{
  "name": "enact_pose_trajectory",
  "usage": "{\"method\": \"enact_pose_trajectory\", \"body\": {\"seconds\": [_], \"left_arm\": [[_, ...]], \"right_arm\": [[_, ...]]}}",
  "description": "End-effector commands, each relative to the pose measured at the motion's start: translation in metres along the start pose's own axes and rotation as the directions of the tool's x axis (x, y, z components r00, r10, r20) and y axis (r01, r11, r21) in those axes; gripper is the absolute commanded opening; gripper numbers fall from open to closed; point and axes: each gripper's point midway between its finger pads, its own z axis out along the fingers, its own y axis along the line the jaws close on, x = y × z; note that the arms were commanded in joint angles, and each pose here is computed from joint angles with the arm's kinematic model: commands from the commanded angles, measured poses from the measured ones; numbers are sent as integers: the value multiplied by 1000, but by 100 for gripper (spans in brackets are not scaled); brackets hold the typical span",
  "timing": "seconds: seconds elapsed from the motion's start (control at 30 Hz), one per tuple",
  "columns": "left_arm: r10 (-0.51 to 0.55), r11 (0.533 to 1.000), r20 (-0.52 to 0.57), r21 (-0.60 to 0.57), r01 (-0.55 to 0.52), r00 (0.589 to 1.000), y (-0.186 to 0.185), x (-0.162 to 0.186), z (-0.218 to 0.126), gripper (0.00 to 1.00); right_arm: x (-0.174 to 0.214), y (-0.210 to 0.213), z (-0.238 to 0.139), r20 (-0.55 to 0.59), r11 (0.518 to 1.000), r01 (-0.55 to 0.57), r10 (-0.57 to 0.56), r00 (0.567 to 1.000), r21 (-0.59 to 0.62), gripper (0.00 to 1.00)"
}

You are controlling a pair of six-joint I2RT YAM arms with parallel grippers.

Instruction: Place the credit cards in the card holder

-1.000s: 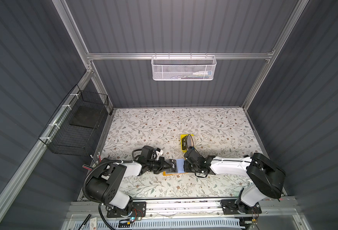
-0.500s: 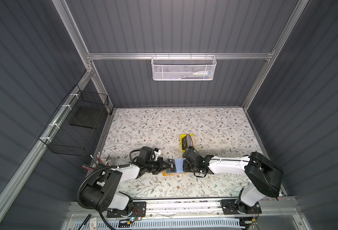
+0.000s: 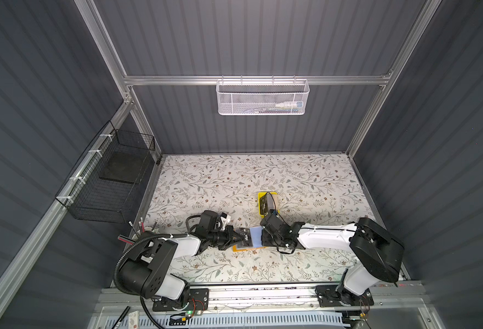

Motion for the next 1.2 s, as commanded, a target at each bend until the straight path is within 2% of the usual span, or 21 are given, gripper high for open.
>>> {"method": "enact_pose_trajectory", "body": {"seconds": [0.0,0.77,1.0,1.17], "left_arm": [[-4,1000,-29,12,5,1000,2,7,3,0],[-13,999,-51,33,15,999,3,8,10,0],[-37,995,-9,-90,36,999,16,10,-2,0],[-40,996,-5,-81,39,999,12,10,-4,0]], "right_arm": [[20,-24,10,-65,995,11,-4,998,99,13],[20,-24,11,-65,995,12,-5,998,102,13],[20,-25,11,-67,994,14,-7,998,107,13],[19,-22,13,-69,995,16,-9,998,101,13]]}}
